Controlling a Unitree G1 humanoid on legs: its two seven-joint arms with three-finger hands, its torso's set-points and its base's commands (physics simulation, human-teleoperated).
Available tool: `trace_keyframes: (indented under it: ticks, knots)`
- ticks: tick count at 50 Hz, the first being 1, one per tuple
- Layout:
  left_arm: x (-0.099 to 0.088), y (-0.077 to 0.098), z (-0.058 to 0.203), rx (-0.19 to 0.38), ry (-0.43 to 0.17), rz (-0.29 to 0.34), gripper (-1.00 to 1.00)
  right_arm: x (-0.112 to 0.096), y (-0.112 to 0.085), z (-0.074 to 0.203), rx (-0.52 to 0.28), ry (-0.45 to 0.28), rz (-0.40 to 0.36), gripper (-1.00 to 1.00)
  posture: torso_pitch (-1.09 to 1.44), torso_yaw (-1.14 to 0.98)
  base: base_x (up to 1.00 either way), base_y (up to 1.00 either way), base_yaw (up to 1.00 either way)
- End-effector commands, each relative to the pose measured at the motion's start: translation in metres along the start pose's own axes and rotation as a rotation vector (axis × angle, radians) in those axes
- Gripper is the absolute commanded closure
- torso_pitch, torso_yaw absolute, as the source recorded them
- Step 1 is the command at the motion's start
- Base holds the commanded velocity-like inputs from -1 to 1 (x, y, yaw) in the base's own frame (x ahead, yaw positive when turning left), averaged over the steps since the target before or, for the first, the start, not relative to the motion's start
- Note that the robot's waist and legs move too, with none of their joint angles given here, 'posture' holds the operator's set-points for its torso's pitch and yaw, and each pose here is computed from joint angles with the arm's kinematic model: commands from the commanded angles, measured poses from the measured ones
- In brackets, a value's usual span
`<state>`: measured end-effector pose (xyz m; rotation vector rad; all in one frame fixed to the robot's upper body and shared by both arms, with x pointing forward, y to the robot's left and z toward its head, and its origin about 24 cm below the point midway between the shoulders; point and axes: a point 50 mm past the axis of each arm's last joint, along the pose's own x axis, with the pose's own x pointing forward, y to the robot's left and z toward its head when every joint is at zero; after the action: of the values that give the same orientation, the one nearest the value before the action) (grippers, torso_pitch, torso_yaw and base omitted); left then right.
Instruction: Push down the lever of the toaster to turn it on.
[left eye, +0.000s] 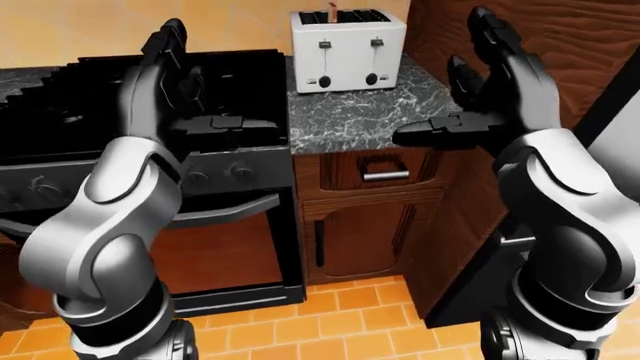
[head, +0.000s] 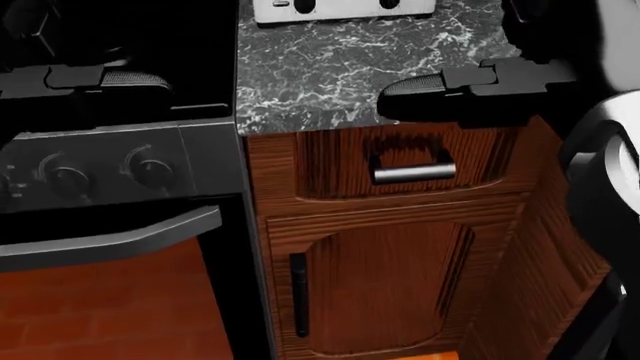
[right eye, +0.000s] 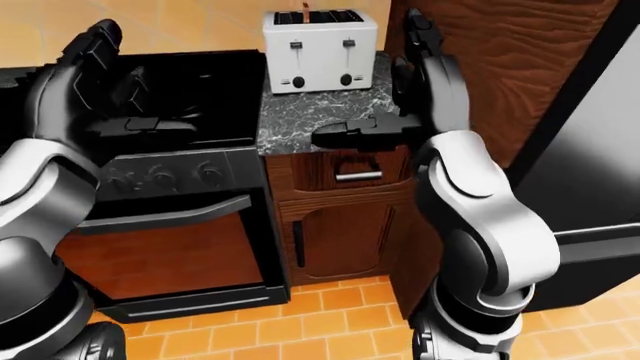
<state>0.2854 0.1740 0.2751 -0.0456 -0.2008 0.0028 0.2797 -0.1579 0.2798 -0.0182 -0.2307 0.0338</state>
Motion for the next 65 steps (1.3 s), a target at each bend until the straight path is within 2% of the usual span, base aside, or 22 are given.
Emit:
trace_keyframes:
  ticks: [1,20,33,65]
  knots:
    - [-0.0018,-0.0029,0.014,-0.006,-0.078,-0.017,-1.0,-0.0013,-0.0029,0.0131,0.0,-0.079,-0.019,-1.0,0.0,0.0,0.23,0.02,0.0]
    - [-0.0013,-0.0025,0.0132,-0.005,-0.081,-0.012,-1.0,-0.0012,-0.0011,0.0112,-0.008,-0.063,-0.014,-1.0,0.0,0.0,0.19,0.03,0.01]
    - [-0.0014,-0.0025,0.0135,-0.005,-0.083,-0.011,-1.0,0.0,-0.0028,0.0098,-0.024,-0.06,-0.029,-1.0,0.0,0.0,0.06,0.0,0.51]
    - [-0.0019,-0.0016,0.014,-0.007,-0.084,-0.009,-1.0,-0.0018,-0.0031,0.0134,0.002,-0.069,-0.026,-1.0,0.0,0.0,0.0,0.14,0.0]
